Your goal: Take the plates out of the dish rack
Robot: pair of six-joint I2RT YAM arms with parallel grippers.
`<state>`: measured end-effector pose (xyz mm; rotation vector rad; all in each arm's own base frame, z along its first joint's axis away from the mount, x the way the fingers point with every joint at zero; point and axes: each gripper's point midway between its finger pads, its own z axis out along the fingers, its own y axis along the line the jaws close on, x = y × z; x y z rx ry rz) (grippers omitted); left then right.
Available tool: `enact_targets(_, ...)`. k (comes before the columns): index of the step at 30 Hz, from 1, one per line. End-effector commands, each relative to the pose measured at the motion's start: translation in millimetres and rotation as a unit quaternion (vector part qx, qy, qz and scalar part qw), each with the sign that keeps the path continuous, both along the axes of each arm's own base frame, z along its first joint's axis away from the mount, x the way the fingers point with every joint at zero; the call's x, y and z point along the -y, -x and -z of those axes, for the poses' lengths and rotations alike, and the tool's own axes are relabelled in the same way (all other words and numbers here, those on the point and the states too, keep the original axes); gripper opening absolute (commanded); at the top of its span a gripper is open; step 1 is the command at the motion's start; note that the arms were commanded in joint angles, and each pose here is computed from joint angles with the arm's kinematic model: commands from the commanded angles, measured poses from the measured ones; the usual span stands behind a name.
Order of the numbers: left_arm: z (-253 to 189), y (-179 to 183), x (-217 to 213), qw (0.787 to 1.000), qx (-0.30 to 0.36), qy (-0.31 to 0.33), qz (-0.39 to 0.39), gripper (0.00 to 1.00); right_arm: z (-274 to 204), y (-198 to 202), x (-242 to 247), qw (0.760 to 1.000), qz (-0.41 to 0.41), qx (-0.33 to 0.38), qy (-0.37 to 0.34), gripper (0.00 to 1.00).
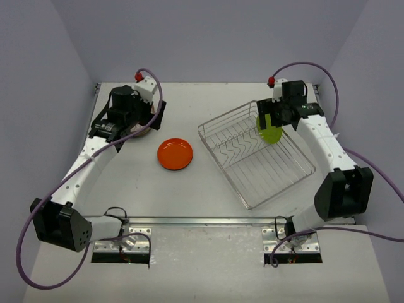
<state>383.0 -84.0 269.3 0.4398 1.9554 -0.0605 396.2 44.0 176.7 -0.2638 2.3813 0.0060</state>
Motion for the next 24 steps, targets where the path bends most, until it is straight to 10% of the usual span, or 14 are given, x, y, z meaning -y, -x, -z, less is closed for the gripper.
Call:
enact_targets(1,14.1,-0.9,-6.9,1.0,-0.014,-0.009,-0.015,1.0,-22.9,-33.8,25.1,0.997,0.023,0.063,0.022,0.98)
enact_targets(24,28.4,-4.2,0.8,0.999,-0.044,0.004,-0.007,1.0,29.9,-74.9,28.8,0.996,-0.047,0.053,0.048,0.47)
